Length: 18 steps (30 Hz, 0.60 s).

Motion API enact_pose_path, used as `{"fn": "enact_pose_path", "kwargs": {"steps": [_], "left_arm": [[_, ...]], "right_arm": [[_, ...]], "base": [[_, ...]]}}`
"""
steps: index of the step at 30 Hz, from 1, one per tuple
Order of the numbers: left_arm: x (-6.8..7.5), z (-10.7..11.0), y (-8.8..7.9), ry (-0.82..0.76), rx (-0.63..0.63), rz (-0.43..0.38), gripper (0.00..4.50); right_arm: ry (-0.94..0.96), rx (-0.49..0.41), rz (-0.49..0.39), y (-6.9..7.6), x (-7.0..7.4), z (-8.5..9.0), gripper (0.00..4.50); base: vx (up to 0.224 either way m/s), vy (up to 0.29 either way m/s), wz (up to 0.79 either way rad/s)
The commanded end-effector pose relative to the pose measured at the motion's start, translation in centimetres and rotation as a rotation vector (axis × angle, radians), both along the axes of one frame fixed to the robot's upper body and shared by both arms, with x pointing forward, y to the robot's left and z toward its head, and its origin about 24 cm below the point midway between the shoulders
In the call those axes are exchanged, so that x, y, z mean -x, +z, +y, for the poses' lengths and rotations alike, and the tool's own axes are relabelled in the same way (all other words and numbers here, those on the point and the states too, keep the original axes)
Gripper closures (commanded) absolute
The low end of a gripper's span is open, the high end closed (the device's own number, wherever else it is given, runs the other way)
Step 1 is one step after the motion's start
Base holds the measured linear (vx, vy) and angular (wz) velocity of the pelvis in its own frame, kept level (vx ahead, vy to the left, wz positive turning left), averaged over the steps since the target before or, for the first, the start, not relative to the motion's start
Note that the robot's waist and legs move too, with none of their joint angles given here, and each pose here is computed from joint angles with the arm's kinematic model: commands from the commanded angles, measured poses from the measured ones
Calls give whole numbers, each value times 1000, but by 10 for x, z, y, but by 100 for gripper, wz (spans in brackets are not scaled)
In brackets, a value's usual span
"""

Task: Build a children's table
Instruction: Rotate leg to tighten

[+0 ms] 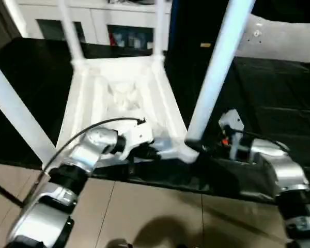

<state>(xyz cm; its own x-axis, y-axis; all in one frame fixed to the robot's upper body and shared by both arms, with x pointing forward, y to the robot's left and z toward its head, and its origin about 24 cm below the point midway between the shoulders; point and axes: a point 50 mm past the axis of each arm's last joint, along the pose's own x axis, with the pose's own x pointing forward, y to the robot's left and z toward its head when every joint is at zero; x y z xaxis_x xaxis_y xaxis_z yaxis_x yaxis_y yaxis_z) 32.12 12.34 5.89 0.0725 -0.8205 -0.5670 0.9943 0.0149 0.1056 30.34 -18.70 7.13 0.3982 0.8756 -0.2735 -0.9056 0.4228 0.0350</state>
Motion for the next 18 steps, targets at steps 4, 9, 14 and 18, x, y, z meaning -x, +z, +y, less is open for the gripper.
{"fn": "enact_pose_path", "kwargs": {"steps": [4, 9, 14, 18], "left_arm": [[3, -7, 13, -178, -3, -20, 450], [5, -4, 13, -242, -21, -9, 450], [6, -4, 12, -267, -27, 9, 450], [6, -3, 12, -269, -26, 10, 450]], "right_arm": [[165, -19, 30, 7, 7, -1, 112], [239, -44, 64, 8, 10, 1, 157], [327, -76, 141, 3, 17, 9, 196], [339, -81, 160, 2, 18, 9, 237]], "base": [[0, 0, 0], [0, 0, 0], [0, 0, 0], [0, 0, 0]]}}
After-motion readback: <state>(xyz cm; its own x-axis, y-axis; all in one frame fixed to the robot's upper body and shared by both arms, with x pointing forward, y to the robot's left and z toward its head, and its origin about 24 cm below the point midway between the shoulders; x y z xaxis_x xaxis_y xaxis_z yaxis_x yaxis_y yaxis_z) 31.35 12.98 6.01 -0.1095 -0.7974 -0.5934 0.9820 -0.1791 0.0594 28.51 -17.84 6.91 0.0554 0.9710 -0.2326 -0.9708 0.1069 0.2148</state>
